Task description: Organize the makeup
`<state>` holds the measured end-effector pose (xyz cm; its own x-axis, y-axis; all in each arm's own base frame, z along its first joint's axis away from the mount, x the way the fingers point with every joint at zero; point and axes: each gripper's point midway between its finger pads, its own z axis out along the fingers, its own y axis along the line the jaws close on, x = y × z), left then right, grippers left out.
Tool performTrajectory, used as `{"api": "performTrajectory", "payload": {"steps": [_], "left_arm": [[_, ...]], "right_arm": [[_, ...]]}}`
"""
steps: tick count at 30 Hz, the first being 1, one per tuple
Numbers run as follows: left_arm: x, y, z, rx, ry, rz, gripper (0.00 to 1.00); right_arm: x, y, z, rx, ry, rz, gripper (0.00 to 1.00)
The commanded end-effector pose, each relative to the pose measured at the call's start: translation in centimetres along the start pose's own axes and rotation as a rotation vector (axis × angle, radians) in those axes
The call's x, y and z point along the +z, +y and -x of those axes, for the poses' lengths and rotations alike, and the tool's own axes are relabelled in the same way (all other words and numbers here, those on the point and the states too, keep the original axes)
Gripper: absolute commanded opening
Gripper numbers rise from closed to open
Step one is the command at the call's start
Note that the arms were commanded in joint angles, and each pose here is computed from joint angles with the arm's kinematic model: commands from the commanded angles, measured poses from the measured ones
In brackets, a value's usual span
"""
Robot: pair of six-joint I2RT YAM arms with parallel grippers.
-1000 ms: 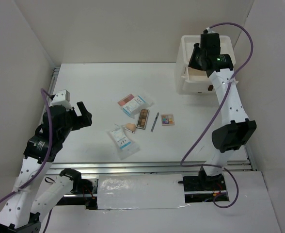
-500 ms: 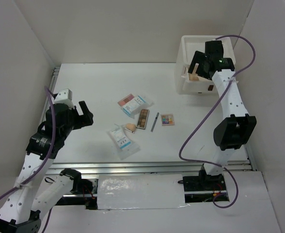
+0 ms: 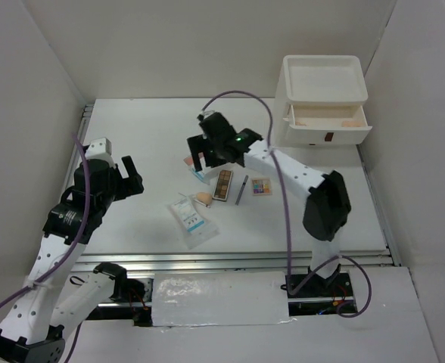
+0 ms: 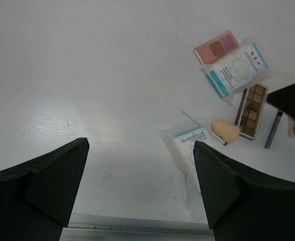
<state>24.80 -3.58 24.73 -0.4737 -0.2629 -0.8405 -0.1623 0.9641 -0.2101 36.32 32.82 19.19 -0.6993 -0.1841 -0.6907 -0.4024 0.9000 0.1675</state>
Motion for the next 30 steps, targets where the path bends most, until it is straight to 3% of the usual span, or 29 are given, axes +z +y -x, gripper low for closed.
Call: {"api": "performTrajectory", "payload": {"steps": [1, 6, 15, 23, 26, 27, 30], "left_arm": [[0.1, 0.2, 0.6, -0.013, -0.02, 0.014, 1.0], [0.0, 0.1, 0.7, -0.015, -0.028, 0.007, 0.99], [-0.1, -0.2, 0.7, -0.011, -0.026, -0.009, 0.99], [-0.1, -0.2, 0.6, -0.009, -0.024, -0.011, 0.99], [-0.1, -0.2, 0.6, -0.009, -0.024, -0.011, 0.99], [-0.1, -0.2, 0.7, -0.009, -0.025, -0.013, 0.99], [0.0, -0.2, 0.6, -0.007, -0.022, -0.012, 0.99]], "right_arm": [[4.1, 3.0, -1.5, -0.057, 0.044, 0.047, 0.91], [8.4, 3.9, -5.8, -0.095, 0.162, 0.023, 0.85], [8.8, 3.5, -9.4, -0.075, 0.227, 0.053, 0.62], [9.5, 2.5, -12.1, -0.076, 0.291, 0.013, 0.64], [9.3, 2.7, -12.2, -0.082, 0.295, 0.023, 0.45], [9.2, 2.7, -12.0, -0.08, 0.289, 0.023, 0.31], [8.4, 3.1, -11.0, -0.08, 0.261, 0.033, 0.25]]}}
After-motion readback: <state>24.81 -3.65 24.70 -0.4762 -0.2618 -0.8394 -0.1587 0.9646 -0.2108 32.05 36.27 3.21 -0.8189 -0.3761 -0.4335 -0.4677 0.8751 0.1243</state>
